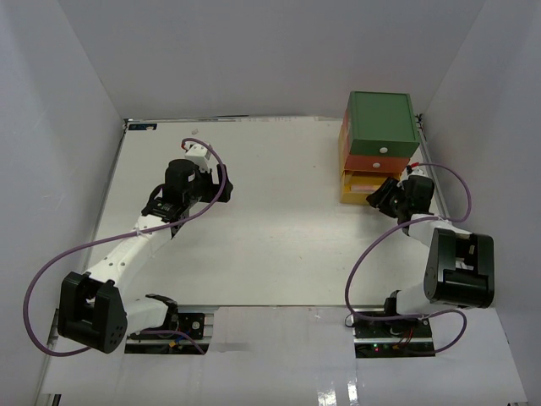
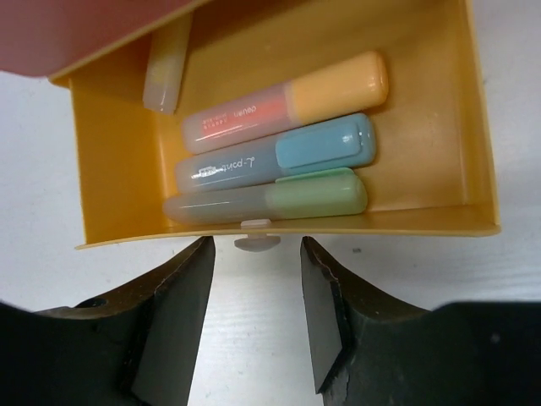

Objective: Sort the stationery into containers
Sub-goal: Close the drawer in the storage box.

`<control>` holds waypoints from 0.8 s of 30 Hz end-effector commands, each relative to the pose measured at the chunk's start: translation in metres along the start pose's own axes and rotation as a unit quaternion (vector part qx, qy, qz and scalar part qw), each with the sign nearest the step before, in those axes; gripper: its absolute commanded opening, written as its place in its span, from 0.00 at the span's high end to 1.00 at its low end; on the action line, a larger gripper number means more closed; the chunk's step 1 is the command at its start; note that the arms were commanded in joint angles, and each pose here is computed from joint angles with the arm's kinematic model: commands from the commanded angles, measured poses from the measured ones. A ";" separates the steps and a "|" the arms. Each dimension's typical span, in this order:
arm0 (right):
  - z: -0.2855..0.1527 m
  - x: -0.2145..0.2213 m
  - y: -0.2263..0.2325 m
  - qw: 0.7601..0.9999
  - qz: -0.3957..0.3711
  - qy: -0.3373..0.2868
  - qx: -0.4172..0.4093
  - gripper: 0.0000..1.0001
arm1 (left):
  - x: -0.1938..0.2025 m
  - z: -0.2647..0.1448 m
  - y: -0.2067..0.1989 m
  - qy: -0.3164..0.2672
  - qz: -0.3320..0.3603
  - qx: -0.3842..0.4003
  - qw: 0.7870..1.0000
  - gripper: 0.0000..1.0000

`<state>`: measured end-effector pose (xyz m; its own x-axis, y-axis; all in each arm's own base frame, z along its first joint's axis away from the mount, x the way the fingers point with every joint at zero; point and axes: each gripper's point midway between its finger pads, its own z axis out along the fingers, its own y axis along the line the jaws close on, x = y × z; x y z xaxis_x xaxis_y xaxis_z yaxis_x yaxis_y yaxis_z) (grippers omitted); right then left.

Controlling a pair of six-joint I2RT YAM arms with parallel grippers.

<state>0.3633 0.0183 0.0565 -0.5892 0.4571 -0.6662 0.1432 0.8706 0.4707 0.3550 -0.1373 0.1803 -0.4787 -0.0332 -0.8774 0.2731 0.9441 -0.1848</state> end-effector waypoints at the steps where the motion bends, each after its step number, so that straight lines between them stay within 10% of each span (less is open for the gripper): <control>1: 0.008 -0.046 0.021 0.997 -0.033 -0.060 -0.036 0.49 | -0.015 -0.006 -0.001 -0.022 0.004 -0.002 1.000 0.02; 24: 0.052 -0.080 0.028 0.991 -0.039 -0.107 -0.076 0.47 | -0.011 -0.002 0.002 -0.016 0.008 -0.009 1.000 0.02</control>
<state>0.4293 0.0193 0.0631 -0.5115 0.4427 -0.7365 0.0342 0.8669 0.4973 0.3561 -0.1346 0.1800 -0.4748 -0.0271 -0.8797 0.2643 0.9490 -0.1719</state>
